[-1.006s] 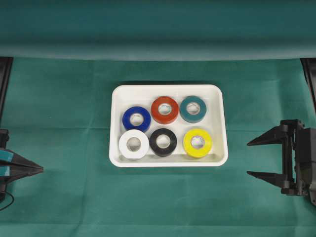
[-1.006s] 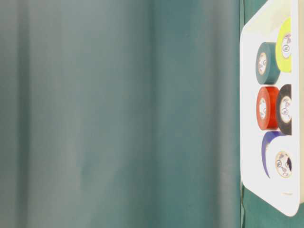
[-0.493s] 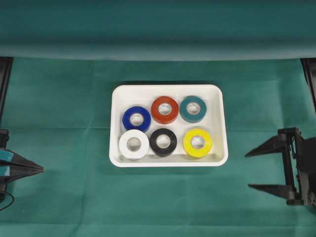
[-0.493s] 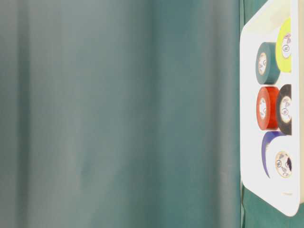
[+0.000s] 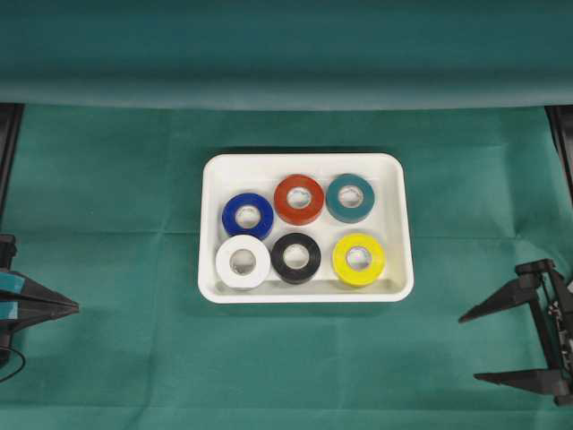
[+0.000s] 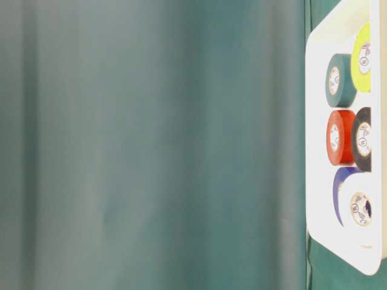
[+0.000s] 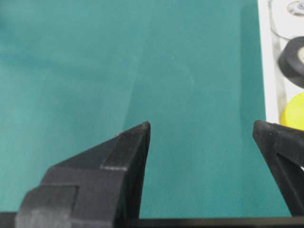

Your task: Put the tape into the white case with the right arm.

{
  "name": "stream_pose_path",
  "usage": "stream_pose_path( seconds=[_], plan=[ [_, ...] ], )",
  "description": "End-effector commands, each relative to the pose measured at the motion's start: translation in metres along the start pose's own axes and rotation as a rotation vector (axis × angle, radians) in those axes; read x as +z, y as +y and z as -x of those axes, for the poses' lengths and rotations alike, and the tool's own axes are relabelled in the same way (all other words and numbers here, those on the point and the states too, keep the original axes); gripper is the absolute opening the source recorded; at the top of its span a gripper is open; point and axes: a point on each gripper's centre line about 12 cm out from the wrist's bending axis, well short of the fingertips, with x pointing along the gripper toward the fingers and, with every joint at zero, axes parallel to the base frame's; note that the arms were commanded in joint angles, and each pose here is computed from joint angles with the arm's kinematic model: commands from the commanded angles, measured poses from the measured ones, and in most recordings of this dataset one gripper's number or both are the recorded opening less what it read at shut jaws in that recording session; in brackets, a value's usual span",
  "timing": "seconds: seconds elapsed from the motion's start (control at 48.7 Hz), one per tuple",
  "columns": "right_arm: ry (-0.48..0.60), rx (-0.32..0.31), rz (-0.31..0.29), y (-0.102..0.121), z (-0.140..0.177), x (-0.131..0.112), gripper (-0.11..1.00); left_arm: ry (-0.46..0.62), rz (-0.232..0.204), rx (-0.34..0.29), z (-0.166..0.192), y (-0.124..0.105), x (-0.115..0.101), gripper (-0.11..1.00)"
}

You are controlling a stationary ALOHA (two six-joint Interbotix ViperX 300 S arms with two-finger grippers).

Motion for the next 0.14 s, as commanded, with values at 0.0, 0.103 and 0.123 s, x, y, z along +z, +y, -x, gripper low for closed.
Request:
stream_pose_path(
  seconds=[0.0,0.103,0.123],
  plan=[
    [-0.022,0.006,0.0,0.001,0.0029,0.0017,0.59,-0.015,-0.001,0.001,-0.0004,-0.0001,0.0069,0.0],
    [-0.02,0.002,0.004,0.0004,0.0046,-0.0014,0.59,-0.014,-0.001,0.001,-0.0003,0.0,0.0058,0.0],
    [-0.022,0.004,0.004,0.0007,0.0046,-0.0008,0.59,-0.012,-0.001,0.001,-0.0004,0.0,0.0056,0.0]
  ],
)
